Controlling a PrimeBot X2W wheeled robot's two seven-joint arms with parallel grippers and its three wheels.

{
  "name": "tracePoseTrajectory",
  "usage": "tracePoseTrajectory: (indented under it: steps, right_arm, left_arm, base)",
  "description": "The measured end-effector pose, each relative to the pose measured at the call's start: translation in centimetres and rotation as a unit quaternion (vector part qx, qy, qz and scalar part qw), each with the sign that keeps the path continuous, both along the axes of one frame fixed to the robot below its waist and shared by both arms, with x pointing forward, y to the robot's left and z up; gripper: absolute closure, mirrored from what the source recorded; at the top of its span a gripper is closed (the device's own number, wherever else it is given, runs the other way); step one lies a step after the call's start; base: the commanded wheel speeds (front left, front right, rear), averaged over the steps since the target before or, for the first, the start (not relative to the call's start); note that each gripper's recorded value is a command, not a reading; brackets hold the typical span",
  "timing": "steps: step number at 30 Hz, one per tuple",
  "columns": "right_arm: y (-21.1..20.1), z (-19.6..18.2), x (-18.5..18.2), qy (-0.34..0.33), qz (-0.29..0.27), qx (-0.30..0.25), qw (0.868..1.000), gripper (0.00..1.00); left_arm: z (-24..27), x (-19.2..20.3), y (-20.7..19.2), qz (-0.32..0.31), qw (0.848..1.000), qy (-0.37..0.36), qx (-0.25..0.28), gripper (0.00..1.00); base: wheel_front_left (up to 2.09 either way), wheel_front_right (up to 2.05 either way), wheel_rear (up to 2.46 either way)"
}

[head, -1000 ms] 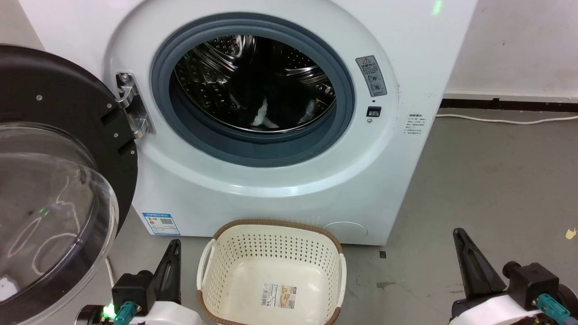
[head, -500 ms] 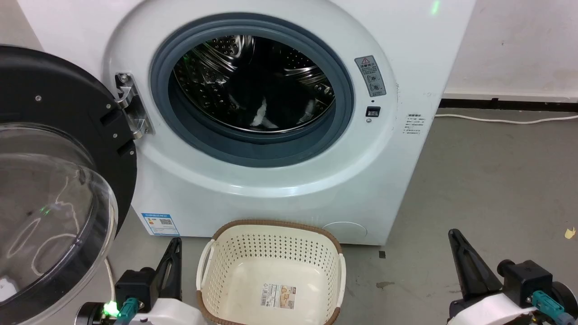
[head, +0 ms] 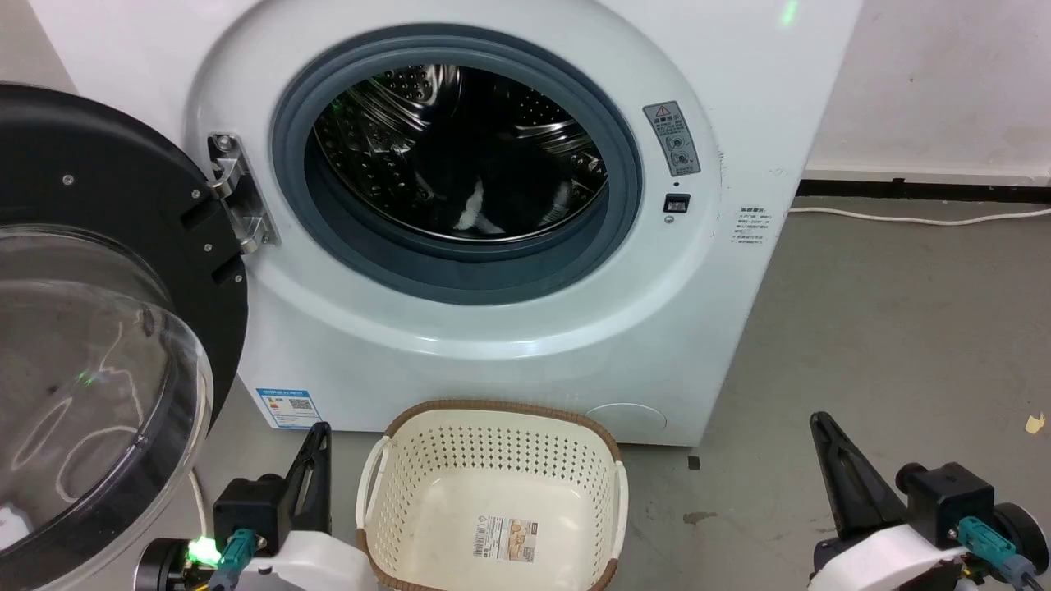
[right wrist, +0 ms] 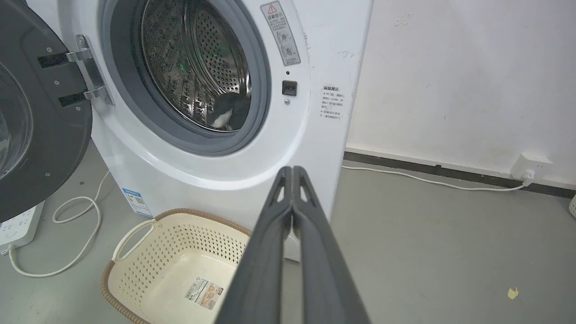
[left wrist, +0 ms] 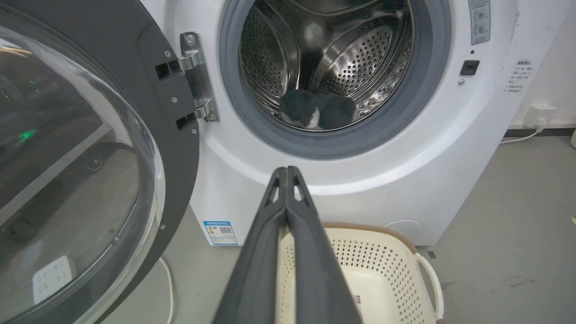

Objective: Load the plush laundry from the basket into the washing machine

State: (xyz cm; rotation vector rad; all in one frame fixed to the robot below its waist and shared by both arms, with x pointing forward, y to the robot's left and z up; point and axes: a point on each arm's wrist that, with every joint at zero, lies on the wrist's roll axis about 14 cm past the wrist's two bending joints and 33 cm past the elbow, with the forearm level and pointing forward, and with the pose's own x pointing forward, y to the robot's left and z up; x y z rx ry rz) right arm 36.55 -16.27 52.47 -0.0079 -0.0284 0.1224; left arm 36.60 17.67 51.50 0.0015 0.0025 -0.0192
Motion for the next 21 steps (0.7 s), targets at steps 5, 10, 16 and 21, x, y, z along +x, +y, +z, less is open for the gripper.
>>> tracePoseTrajectory:
  steps: [5,10,16,21]
  right_arm:
    - [0.03,-0.13,0.01,0.005,0.001,-0.002,1.000,1.00]
    - [0.09,-0.13,0.07,0.008,0.001,-0.006,1.000,1.00]
    - [0.14,-0.27,0.06,0.012,0.002,-0.010,1.000,1.00]
    - [0.17,-0.39,0.07,0.017,0.002,-0.013,1.000,1.00]
  left_arm:
    - [0.14,0.05,-0.01,0.000,1.000,0.000,0.002,1.00]
    - [0.15,0.08,0.01,0.002,1.000,0.003,0.005,1.00]
    - [0.29,0.13,0.03,0.004,1.000,0.004,0.008,1.00]
    - [0.37,0.17,0.02,0.004,1.000,0.005,0.013,1.00]
  base:
    - [0.00,0.00,0.00]
    - [0.00,0.00,0.00]
    - [0.00,0.00,0.00]
    - [0.00,0.00,0.00]
